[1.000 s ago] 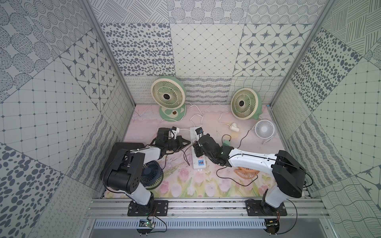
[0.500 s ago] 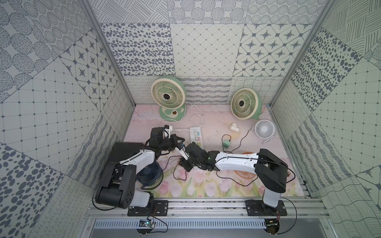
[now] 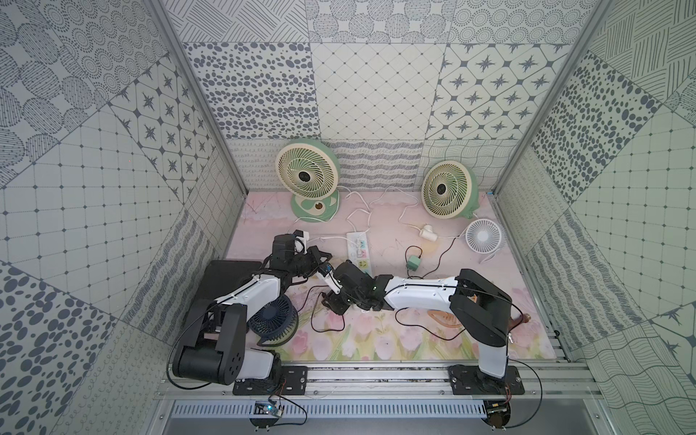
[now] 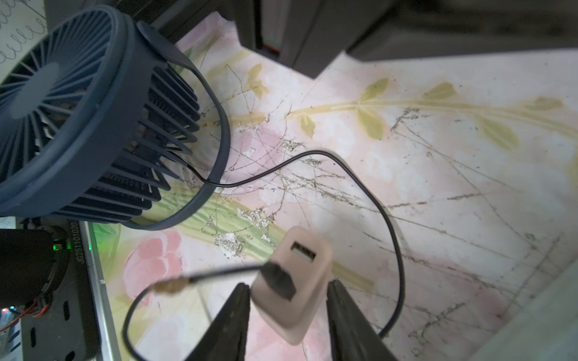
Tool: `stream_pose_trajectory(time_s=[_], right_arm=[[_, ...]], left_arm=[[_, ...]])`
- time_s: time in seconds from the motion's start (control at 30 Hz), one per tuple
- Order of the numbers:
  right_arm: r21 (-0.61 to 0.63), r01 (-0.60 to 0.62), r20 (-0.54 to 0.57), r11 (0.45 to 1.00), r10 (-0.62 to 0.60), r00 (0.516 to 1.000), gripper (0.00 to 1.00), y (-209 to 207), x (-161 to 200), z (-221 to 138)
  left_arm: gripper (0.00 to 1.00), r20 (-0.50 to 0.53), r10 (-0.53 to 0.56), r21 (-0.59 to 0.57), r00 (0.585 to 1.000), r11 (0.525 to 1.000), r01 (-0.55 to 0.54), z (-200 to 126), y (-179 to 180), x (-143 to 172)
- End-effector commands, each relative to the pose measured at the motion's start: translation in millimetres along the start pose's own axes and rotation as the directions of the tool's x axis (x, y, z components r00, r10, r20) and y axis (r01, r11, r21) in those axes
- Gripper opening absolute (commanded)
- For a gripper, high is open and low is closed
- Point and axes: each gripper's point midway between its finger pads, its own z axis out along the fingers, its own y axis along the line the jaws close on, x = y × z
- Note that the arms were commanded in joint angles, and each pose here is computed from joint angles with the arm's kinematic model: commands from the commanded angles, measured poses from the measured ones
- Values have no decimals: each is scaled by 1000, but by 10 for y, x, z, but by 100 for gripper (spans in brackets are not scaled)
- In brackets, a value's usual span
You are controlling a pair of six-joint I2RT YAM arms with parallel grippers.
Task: Unplug the desk fan from the power strip
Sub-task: Place the plug at the center of the board.
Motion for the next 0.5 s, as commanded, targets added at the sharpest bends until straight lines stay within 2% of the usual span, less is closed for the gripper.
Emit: stream_pose_trajectory(time_s=[0.0,0.3,0.47], right_arm=[[-4,-16,73,1000,16,997,52,-58,-249,-206],[57,-93,162,994,83,983,53,-414,-491,-592],[219,-221,222,950,172,960,49,-887,-606,-761]], left_arm=[[0,-12,7,6,1000,1000,-7,31,34,-1],[0,-74,-31,70,997,997,36,133,1,77],[0,-121,-55,105,991,992,68,222,-6,161]])
